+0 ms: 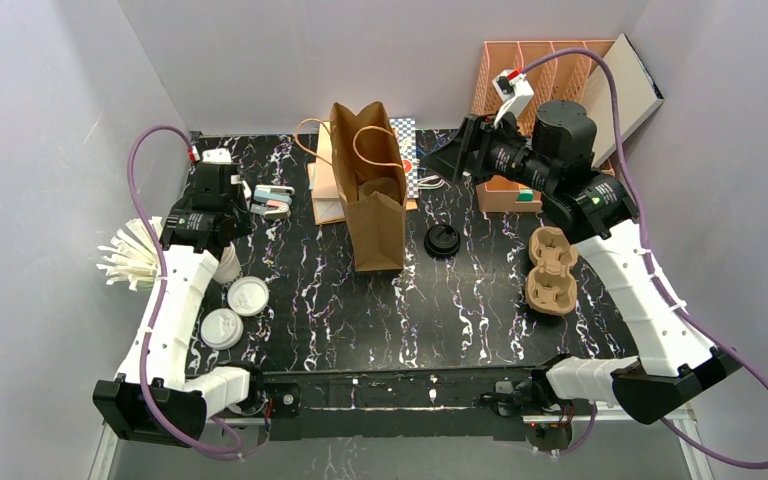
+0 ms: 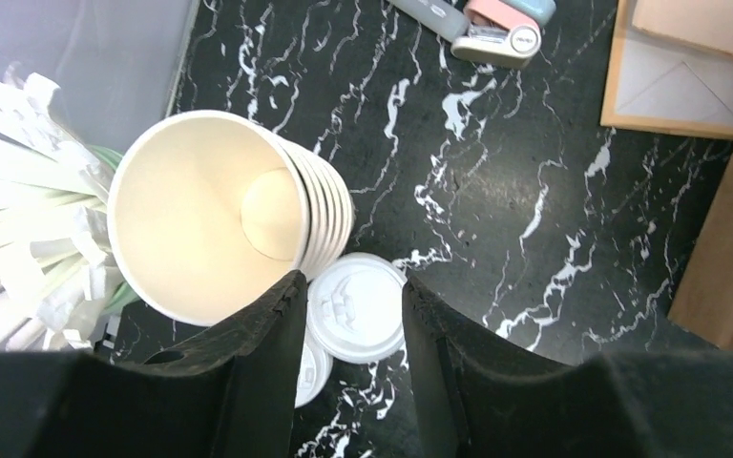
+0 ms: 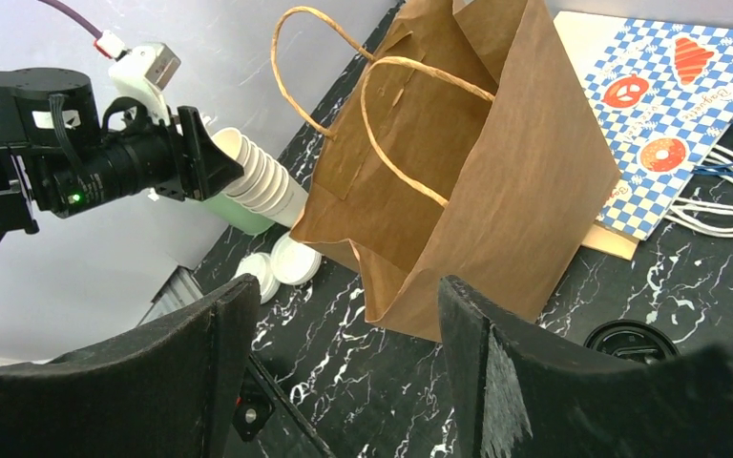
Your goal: Pack the takeout coffee
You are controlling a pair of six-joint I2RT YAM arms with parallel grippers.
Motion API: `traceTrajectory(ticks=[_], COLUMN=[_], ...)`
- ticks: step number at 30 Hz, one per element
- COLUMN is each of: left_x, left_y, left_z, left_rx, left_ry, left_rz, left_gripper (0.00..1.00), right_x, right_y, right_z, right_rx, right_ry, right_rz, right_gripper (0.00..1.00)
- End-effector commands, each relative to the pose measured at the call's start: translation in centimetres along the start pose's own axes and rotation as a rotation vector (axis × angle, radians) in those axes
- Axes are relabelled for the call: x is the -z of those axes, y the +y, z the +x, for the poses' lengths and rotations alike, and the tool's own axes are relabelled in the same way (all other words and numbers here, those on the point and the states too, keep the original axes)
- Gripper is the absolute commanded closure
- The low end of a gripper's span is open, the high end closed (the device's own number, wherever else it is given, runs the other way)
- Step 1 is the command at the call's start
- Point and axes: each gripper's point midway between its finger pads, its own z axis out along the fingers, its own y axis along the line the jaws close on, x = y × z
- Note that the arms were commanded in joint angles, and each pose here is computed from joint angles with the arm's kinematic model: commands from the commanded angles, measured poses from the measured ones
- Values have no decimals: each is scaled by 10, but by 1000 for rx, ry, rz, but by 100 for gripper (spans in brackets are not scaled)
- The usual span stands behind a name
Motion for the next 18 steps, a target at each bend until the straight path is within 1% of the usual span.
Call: traceTrajectory(ticks=[1,3,6,15,18], left_x=[3,2,-1,-24,-30], left_y=[16,22,27,18,20], left_z=[-15,-18,-21,-18,-16], left_rx=[15,15,24,14,17], left_ry=[-83,-88,-97,-54,-49], left_rz=[-81,-119,-162,-179,-203], left_gripper=[59,58,61,65,69], right_x=[6,5,3,4,3], right_y=[8,8,8,10,11], right_z=[-7,-6,-4,-5,-5], right_rx=[41,40,39,47,45], right_ry=[-13,-8,0,5,5], right_rz=[-20,-24,-30,-37,-42], right_gripper=[24,24,24,25,26])
